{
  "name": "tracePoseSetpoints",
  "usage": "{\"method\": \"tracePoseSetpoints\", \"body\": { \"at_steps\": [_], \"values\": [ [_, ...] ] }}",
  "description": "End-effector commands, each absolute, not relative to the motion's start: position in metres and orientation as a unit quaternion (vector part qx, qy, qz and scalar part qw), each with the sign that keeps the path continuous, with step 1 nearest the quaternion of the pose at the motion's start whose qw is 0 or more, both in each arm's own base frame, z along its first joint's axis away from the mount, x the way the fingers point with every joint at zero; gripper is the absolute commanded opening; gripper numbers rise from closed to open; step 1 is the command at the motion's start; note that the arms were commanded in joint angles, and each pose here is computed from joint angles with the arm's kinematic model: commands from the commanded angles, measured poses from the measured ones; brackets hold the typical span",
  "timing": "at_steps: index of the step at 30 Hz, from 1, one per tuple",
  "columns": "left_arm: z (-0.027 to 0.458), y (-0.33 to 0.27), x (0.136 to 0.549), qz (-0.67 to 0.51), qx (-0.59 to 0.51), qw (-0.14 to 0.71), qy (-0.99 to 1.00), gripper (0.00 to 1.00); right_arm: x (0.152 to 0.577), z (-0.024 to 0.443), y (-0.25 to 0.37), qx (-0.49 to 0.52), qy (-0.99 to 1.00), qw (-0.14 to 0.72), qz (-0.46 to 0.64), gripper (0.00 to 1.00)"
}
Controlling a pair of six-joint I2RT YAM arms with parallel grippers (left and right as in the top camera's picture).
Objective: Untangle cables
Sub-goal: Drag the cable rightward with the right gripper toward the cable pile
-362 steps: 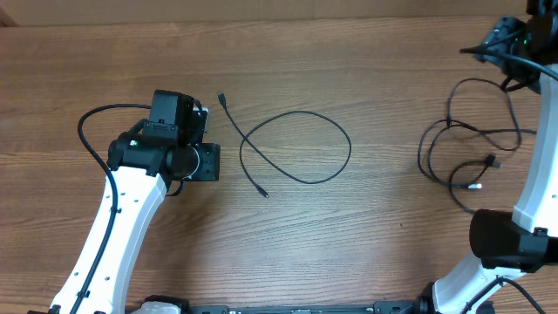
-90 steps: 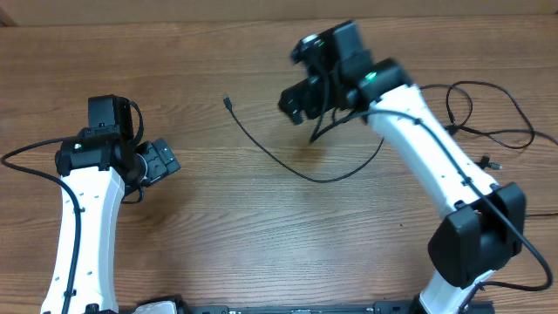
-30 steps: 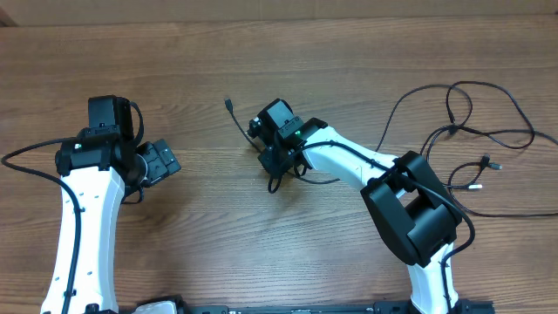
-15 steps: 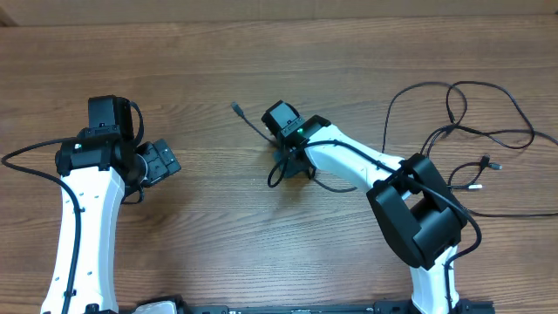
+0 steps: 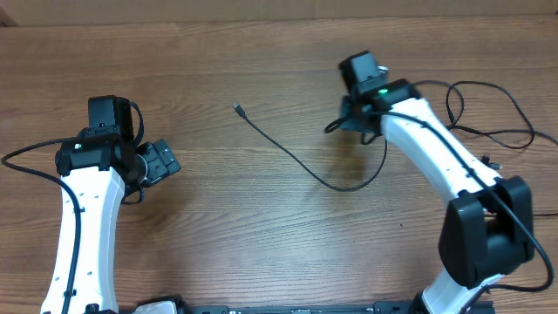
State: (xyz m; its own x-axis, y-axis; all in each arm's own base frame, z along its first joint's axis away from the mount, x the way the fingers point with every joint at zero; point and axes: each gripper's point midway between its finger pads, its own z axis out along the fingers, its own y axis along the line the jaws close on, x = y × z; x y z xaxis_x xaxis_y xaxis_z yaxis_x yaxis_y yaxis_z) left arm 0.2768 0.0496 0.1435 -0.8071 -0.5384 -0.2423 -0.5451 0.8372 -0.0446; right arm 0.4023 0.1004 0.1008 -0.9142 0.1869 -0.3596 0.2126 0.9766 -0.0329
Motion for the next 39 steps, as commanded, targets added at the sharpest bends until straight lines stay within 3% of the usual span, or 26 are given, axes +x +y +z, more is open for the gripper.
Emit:
{"method": "tracePoseSetpoints", "body": {
  "at_steps": [1, 3, 5, 8, 17, 26, 29, 34, 35, 36, 39],
  "values": [
    [0.148, 0.051, 0.28, 0.011, -0.278, 0.131, 0.951, 1.0, 0.38, 0.097, 0.07, 0.268, 0.954, 0.132, -0.035, 0.18],
    [0.148, 0.051, 0.281, 0.011, -0.278, 0.131, 0.951, 1.0, 0.367, 0.089, 0.07, 0.31, 0.946, 0.092, -0.01, 0.22],
    [0.148, 0.051, 0.281, 0.011, -0.278, 0.131, 0.951, 1.0, 0.356, 0.079, 0.084, 0.322, 0.945, 0.044, 0.042, 0.42],
    [0.148, 0.051, 0.28, 0.011, -0.278, 0.131, 0.951, 0.99, 0.349, 0.073, 0.082, 0.356, 0.933, 0.03, 0.039, 0.64],
    [0.148, 0.05, 0.279, 0.011, -0.278, 0.128, 0.952, 1.0, 0.326, 0.038, 0.069, 0.438, 0.899, 0.015, 0.003, 0.72],
    [0.148, 0.05, 0.279, 0.011, -0.278, 0.129, 0.952, 1.0, 0.301, 0.004, 0.063, 0.46, 0.888, 0.001, -0.012, 0.59],
    [0.148, 0.05, 0.279, 0.011, -0.278, 0.129, 0.952, 0.99, 0.3, 0.003, 0.063, 0.46, 0.888, 0.0, -0.013, 0.38],
    [0.148, 0.05, 0.279, 0.009, -0.278, 0.128, 0.952, 1.0, 0.3, 0.003, 0.063, 0.46, 0.888, -0.001, -0.012, 0.21],
    [0.148, 0.05, 0.279, 0.009, -0.278, 0.128, 0.952, 1.0, 0.3, 0.003, 0.064, 0.459, 0.888, -0.001, -0.011, 0.09],
    [0.148, 0.05, 0.279, 0.009, -0.278, 0.128, 0.952, 1.0, 0.3, 0.003, 0.064, 0.46, 0.888, -0.001, -0.01, 0.04],
    [0.148, 0.05, 0.28, 0.009, -0.278, 0.129, 0.952, 1.0, 0.307, 0.005, 0.066, 0.444, 0.896, 0.009, -0.002, 0.04]
  ]
}}
